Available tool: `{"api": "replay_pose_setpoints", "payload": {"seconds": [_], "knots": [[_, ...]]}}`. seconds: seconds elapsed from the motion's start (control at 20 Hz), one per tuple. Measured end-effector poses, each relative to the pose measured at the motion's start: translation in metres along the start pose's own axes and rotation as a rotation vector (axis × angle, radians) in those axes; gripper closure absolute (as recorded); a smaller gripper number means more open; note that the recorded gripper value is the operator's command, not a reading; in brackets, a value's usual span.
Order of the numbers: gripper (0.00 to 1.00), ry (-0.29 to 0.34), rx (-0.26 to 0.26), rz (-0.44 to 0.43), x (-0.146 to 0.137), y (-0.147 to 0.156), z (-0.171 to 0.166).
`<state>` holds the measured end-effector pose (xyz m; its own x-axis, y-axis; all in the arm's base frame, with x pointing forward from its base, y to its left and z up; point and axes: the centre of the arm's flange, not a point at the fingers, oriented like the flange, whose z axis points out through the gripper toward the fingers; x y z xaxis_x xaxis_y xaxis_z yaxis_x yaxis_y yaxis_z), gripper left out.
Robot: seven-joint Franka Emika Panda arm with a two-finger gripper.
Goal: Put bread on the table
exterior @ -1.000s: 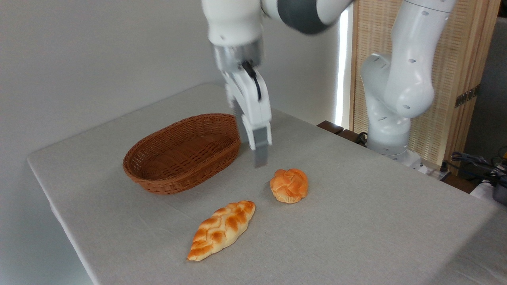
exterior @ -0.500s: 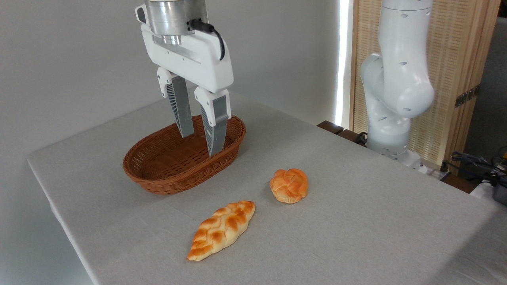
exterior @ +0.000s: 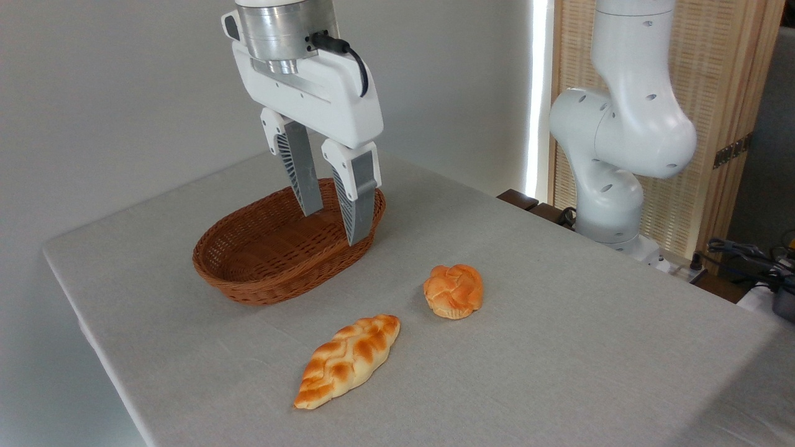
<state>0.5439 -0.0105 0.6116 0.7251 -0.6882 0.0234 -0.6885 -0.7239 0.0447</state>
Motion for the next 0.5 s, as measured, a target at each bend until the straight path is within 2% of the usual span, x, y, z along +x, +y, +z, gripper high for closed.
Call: {"api": "replay_pose_setpoints", "payload": {"seconds": [0.35, 0.5], "knots": [[0.0, -0.026, 0.023, 0.037, 0.008, 0.009, 0.001], [0.0, -0.024, 0.025, 0.017, 0.005, 0.005, 0.0]]}}
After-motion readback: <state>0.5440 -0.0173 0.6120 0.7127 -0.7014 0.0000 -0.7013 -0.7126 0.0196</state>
